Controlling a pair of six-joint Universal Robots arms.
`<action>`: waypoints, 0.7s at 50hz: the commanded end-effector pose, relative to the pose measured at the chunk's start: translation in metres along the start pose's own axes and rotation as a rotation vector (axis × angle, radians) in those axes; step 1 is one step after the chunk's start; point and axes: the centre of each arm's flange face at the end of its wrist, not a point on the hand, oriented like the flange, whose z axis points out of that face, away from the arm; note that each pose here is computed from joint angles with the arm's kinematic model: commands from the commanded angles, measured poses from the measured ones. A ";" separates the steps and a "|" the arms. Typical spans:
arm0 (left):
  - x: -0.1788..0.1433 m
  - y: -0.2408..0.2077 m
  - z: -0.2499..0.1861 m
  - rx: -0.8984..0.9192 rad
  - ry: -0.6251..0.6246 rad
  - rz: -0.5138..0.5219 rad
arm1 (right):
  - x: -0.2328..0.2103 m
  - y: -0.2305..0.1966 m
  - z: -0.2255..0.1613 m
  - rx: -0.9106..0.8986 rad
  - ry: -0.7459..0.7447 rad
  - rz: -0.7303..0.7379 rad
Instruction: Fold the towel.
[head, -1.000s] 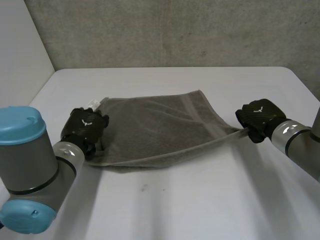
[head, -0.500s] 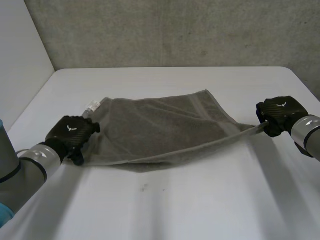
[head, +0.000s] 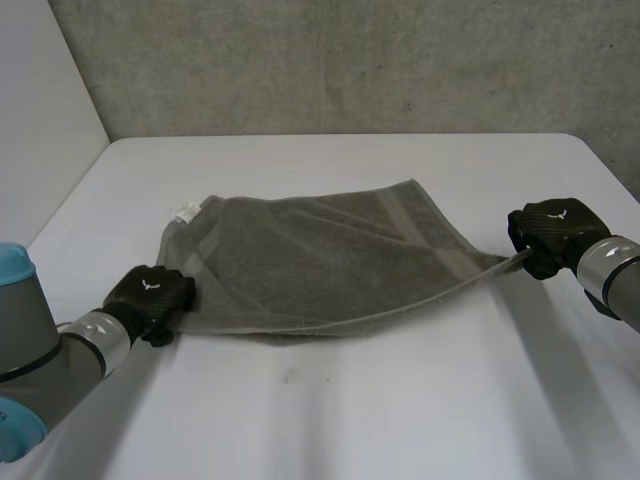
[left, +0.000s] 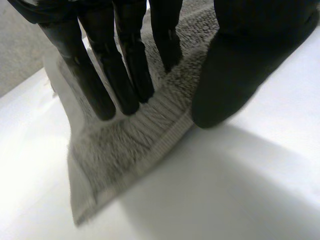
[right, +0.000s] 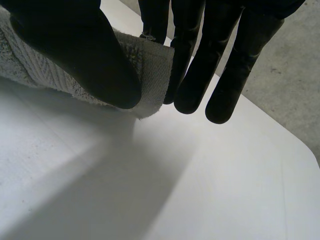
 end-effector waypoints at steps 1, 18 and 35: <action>-0.007 -0.009 0.003 0.055 -0.037 0.019 | 0.002 -0.003 -0.002 0.005 0.010 -0.010; -0.049 -0.166 -0.126 0.461 -0.266 0.160 | 0.031 -0.118 -0.094 0.144 0.105 -0.272; -0.051 -0.168 -0.116 0.241 -0.146 0.112 | 0.002 -0.123 -0.109 0.007 -0.036 -0.413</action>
